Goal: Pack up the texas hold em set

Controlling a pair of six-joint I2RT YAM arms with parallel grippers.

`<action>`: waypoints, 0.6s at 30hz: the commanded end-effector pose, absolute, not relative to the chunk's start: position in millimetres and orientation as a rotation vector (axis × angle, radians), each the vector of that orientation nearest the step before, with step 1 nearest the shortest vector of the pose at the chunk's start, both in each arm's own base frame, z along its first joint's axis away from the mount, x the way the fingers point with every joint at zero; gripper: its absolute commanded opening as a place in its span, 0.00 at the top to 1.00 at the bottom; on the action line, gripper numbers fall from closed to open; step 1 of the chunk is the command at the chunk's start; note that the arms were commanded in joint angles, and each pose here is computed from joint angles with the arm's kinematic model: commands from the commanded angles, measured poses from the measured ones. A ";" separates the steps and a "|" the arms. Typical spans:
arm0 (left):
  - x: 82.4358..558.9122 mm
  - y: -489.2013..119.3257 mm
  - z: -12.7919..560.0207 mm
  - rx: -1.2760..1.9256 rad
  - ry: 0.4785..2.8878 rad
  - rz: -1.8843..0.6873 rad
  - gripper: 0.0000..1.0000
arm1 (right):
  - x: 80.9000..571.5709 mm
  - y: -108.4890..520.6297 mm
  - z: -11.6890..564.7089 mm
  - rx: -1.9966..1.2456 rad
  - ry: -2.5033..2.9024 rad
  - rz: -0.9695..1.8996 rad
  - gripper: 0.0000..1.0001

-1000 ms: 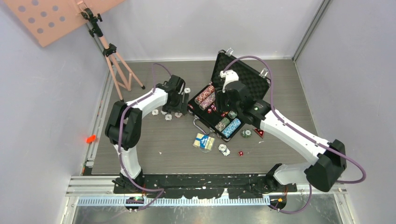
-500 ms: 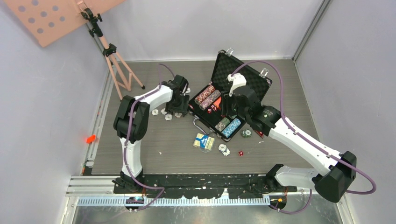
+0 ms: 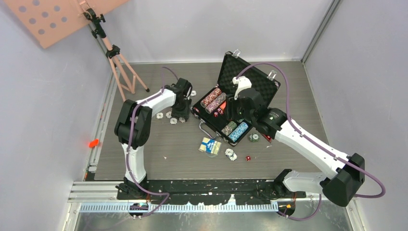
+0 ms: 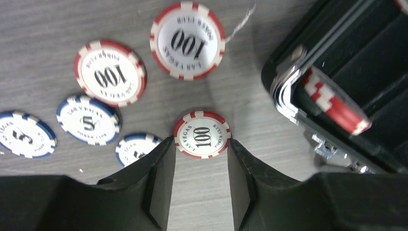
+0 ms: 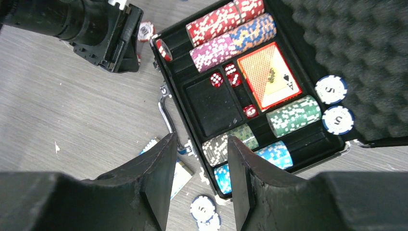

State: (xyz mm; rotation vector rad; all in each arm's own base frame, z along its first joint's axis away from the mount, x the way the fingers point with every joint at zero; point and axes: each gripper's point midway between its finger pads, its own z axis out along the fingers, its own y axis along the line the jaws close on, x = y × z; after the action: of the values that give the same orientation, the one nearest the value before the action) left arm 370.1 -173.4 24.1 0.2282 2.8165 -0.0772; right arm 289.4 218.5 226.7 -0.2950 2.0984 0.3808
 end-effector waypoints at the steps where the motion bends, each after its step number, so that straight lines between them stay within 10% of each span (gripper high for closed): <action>1: 368.3 -176.6 56.5 0.210 2.724 -0.172 0.62 | 290.2 238.3 230.2 -0.291 2.141 0.485 0.51; 14: 349.7 -191.1 110.1 0.250 2.537 -0.384 0.64 | 314.1 275.7 202.1 -0.120 2.386 0.773 0.48; 18: 347.6 -193.2 105.3 0.237 2.551 -0.400 0.45 | 328.3 259.8 207.0 -0.052 2.380 0.739 0.47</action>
State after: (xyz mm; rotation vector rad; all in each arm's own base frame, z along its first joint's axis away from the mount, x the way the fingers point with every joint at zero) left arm 340.9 -181.4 93.9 0.2395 2.6068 -0.3216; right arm 320.3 263.7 181.8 -0.1244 2.4115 0.6803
